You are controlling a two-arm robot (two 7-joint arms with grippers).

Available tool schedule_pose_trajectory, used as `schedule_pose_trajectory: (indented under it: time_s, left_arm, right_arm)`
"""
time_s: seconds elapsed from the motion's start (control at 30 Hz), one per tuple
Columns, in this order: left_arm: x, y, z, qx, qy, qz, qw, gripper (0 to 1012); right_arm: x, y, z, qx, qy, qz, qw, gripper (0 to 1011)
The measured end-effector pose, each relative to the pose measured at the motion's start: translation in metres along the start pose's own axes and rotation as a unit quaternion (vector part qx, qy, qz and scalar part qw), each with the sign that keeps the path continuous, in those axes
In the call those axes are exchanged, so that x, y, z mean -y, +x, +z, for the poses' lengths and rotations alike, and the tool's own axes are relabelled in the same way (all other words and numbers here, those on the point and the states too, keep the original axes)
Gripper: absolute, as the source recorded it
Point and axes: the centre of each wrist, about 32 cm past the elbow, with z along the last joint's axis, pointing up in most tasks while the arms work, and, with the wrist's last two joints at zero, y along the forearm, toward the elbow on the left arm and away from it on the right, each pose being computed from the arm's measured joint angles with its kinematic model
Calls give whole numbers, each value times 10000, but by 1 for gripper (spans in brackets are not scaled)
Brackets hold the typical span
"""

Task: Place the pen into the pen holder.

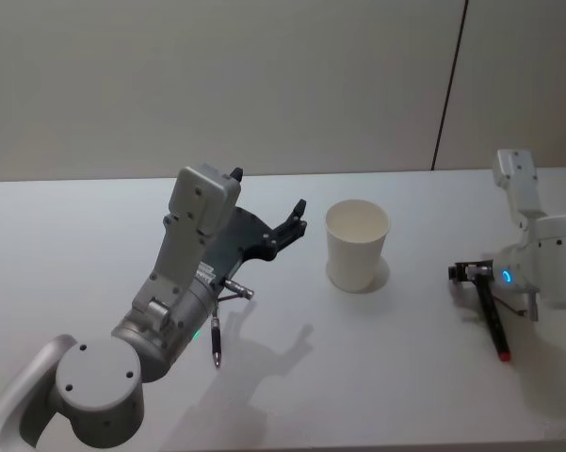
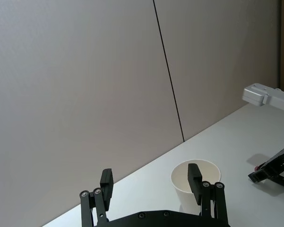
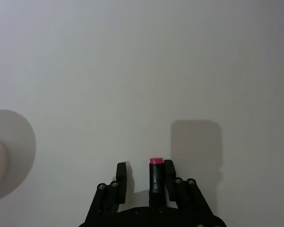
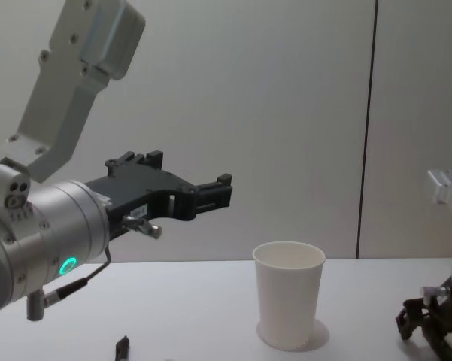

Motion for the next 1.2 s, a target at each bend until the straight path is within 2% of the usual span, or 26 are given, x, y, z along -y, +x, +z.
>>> schedule_pose_trajectory:
  time_s: [0.13, 0.17, 0.2, 0.23, 0.3, 0.33, 0.37, 0.67, 0.87, 1.07, 1.2]
  left_arm:
    - [0, 0, 0, 0, 0, 0, 10000, 1004]
    - [0, 0, 0, 0, 0, 0, 10000, 1004]
    - [0, 0, 0, 0, 0, 0, 10000, 1004]
    - [0, 0, 0, 0, 0, 0, 10000, 1004]
    - [0, 0, 0, 0, 0, 0, 10000, 1004]
    - [0, 0, 0, 0, 0, 0, 10000, 1004]
    - [0, 0, 0, 0, 0, 0, 10000, 1004]
    - [0, 0, 0, 0, 0, 0, 10000, 1004]
    - [0, 0, 0, 0, 0, 0, 10000, 1004]
    - [0, 0, 0, 0, 0, 0, 10000, 1004]
    - [0, 0, 0, 0, 0, 0, 10000, 1004]
  right_arm:
    - [-12, 5, -10, -4, -8, -6, 10000, 391]
    - [-14, 5, -12, -4, -9, -8, 10000, 391]
    - [-17, 5, -14, -4, -13, -9, 10000, 329]
    - [-19, 5, -15, -3, -14, -12, 10000, 329]
    - [-29, 7, -24, -4, -24, -24, 10000, 231]
    - [-32, 7, -26, -5, -24, -28, 10000, 231]
    - [-37, 7, -30, -9, -28, -33, 10000, 175]
    - [-49, 9, -48, -22, -25, -42, 10000, 159]
    - [-23, 2, -64, -13, 79, -15, 10000, 159]
    - [33, -9, -62, 28, 320, 41, 9995, 159]
    - [100, -24, -52, 93, 610, 98, 9980, 159]
